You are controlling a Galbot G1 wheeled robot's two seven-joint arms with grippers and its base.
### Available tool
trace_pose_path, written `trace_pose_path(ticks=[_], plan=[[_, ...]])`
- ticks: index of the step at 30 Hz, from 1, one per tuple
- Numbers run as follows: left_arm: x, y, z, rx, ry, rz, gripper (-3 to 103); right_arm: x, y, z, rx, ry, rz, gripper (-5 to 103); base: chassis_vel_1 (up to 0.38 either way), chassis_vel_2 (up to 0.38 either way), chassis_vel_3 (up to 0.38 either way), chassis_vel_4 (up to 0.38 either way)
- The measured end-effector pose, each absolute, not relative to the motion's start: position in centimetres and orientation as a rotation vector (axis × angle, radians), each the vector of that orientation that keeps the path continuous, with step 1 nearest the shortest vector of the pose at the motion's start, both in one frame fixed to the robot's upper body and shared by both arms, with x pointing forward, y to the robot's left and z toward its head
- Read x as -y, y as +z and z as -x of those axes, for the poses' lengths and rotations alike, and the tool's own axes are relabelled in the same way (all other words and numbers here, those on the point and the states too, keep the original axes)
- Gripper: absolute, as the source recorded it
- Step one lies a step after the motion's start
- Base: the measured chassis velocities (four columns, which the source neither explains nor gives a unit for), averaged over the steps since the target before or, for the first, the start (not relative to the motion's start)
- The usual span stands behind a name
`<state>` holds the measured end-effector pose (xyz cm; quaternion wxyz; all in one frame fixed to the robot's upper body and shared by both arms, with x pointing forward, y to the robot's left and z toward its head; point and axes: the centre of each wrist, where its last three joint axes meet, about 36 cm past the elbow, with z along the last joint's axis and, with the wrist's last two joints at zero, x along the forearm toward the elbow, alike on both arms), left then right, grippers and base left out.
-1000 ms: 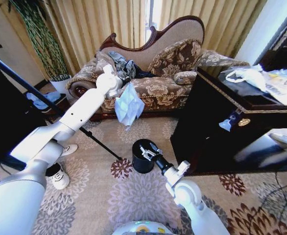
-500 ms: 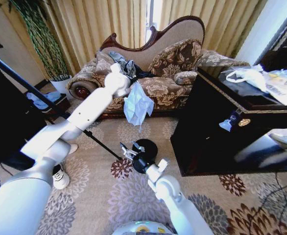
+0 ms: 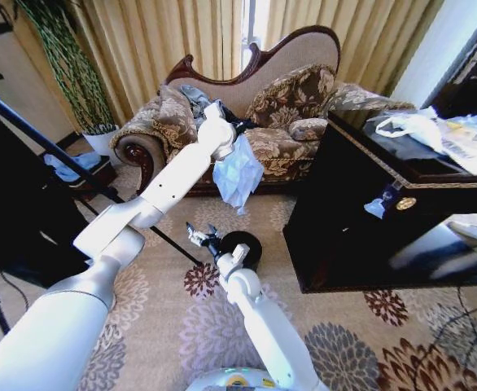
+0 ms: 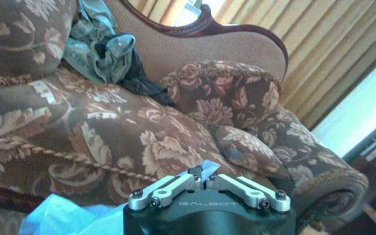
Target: Place a garbage bag over the trash bin.
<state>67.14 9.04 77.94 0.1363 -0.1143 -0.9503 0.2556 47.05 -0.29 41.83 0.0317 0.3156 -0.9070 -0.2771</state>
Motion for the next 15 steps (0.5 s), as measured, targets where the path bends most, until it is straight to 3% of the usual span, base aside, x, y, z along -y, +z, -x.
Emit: trace_pose_path(ticks=[15], plan=[[-8.4,77.6,-63.1,2.694,0.739,0.413,0,1.9,44.6,-54.2,2.986,-0.788,-0.866,99,0.0,0.0,0.0,0.0]])
